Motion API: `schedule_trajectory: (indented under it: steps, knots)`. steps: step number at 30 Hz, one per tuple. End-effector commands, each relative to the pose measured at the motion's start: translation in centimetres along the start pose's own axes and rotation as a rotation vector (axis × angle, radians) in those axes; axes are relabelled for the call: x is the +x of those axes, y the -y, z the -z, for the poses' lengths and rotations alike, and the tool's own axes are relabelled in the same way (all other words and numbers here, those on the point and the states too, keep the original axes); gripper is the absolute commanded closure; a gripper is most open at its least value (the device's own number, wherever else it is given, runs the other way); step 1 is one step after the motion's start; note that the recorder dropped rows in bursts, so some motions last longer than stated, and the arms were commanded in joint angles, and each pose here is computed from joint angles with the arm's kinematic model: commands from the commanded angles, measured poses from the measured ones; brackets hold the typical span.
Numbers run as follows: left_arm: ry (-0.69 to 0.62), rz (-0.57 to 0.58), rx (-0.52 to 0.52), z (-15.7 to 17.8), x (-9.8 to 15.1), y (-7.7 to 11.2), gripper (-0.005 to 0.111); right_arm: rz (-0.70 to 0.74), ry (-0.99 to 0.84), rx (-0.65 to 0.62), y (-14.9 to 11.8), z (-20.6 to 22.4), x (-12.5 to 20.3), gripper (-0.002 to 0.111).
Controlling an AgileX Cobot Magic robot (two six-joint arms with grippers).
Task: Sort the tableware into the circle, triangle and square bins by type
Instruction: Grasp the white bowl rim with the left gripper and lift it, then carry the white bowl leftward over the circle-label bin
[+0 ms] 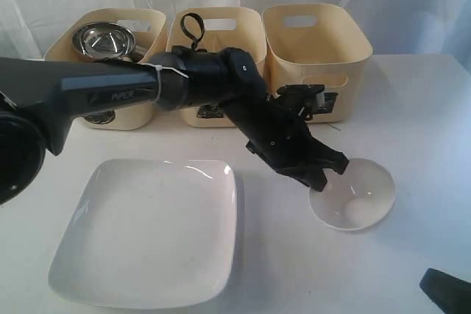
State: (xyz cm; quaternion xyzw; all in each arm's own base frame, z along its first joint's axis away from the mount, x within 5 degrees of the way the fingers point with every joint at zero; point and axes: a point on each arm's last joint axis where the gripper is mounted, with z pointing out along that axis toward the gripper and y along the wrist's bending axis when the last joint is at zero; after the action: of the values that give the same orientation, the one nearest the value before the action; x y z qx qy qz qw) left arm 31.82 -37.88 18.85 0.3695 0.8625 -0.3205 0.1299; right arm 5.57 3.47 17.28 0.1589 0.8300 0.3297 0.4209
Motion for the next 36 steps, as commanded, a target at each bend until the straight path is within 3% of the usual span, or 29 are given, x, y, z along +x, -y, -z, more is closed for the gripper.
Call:
schedule_trajectory:
  steps: [1,5,10,16,23,36]
  knots:
    - [0.039,-0.082,-0.044,3.2,-0.9,1.6,0.106,0.004,0.003,-0.002,0.1,0.0,0.1,0.108]
    - [0.099,-0.147,-0.118,5.8,-1.8,2.3,0.106,0.004,0.003,-0.002,0.1,0.0,0.1,0.108]
    - [0.240,-0.254,-0.380,11.1,-3.3,2.7,0.106,0.004,0.003,-0.002,0.1,0.0,0.1,0.108]
    - [0.344,-0.319,-0.487,13.8,-4.2,2.7,0.106,0.004,0.003,-0.002,0.1,0.0,0.1,0.108]
    - [0.341,-0.252,-0.704,17.0,-4.3,-1.3,0.106,0.004,0.003,-0.002,0.1,0.0,0.1,0.108]
    - [0.364,-0.211,-0.893,24.2,-3.5,-4.3,0.106,0.004,0.005,-0.002,0.1,0.0,0.1,0.108]
